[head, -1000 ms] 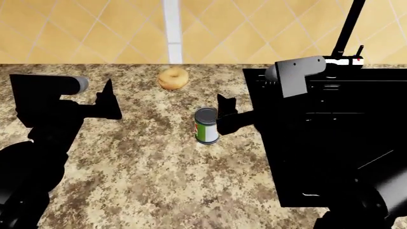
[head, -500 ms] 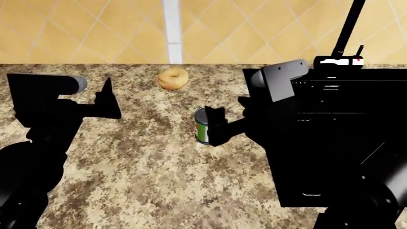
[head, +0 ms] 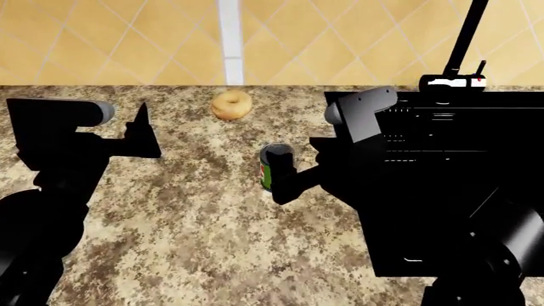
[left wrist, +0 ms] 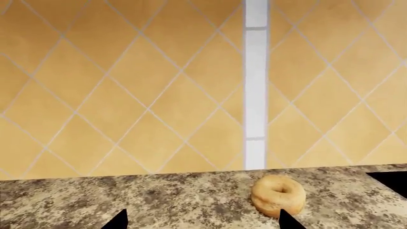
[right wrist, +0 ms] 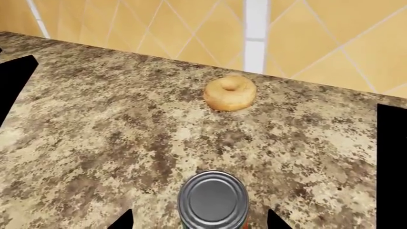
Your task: Pick the cans from the counter and place them in their designated side in the cabinet.
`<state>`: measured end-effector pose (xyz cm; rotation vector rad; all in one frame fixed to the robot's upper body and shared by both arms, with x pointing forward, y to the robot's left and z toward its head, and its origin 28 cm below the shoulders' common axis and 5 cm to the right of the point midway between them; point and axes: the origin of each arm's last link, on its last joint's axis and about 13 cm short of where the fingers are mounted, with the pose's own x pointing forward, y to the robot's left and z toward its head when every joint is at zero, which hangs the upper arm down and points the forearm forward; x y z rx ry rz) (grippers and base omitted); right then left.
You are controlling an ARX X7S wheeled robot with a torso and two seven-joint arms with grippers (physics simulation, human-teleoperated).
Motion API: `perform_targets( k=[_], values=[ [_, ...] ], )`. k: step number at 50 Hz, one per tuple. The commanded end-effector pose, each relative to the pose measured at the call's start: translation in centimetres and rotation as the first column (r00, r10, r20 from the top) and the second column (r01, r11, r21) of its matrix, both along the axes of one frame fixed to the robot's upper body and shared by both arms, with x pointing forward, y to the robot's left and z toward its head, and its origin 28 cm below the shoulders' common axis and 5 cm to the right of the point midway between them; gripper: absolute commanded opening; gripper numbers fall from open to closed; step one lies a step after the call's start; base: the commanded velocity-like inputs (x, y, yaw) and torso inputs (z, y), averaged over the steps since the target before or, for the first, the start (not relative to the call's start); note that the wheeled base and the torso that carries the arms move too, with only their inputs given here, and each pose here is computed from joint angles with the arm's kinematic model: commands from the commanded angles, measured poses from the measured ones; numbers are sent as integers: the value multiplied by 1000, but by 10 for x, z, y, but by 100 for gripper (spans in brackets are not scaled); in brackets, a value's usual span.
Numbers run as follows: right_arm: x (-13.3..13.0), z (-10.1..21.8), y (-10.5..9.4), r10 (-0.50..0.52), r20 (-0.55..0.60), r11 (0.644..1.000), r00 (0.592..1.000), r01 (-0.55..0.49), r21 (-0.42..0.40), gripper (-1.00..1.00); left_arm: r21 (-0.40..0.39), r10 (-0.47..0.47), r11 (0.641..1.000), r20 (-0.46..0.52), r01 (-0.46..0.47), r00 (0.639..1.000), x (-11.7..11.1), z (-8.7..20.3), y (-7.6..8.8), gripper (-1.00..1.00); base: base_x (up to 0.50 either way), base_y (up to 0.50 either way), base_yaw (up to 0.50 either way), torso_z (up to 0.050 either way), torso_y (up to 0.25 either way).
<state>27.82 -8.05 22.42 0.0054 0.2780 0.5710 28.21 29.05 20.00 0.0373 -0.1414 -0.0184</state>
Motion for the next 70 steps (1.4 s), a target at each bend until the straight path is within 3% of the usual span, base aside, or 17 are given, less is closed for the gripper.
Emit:
perform_targets(
  k=[1, 70],
  values=[
    [2, -6, 3, 16, -18, 1000, 1000, -16, -6, 100, -5, 5, 1000, 3, -5, 1000, 1, -1, 1, 100, 0, 0, 0, 0, 0],
    [34, -32, 10, 39, -98, 999, 994, -41, -13, 100, -12, 15, 1000, 7, -15, 1000, 4, -3, 3, 100, 0, 0, 0, 0, 0]
  ],
)
